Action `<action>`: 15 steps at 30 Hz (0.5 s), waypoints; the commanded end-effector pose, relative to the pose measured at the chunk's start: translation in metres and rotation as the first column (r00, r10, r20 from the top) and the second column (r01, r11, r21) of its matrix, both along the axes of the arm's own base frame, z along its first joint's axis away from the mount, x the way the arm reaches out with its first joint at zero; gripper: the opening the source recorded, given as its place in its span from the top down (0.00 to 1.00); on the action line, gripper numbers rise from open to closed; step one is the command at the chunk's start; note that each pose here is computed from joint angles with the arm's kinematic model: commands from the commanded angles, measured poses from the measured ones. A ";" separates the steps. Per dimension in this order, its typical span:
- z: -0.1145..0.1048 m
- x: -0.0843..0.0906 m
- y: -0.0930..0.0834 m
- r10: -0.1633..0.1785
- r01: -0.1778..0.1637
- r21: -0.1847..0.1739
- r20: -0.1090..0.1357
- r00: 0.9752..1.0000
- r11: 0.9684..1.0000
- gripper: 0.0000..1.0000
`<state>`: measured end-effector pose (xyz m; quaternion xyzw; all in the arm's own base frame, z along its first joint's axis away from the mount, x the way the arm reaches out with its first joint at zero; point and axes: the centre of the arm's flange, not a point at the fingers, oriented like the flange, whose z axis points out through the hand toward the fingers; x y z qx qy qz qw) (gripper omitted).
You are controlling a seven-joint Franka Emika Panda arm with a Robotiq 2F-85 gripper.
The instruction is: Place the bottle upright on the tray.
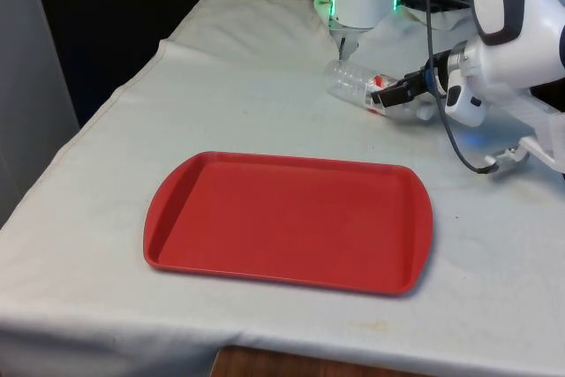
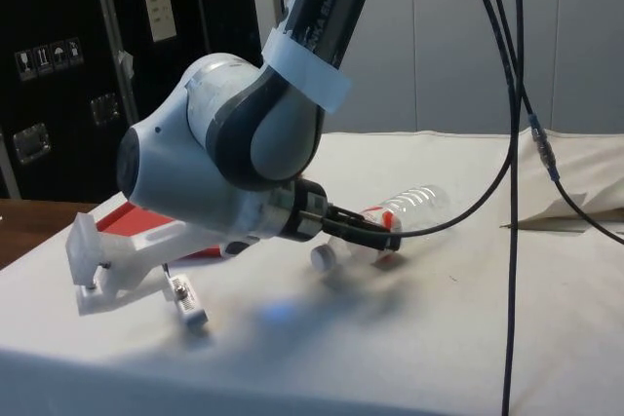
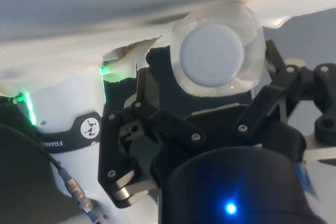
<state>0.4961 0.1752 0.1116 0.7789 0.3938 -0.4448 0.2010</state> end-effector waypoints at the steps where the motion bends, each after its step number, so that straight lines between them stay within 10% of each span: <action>1: 0.000 0.001 0.001 0.003 -0.003 0.002 0.011 1.000 1.000 0.00; 15: -0.003 0.004 0.003 0.001 -0.003 0.033 0.053 0.999 0.999 0.00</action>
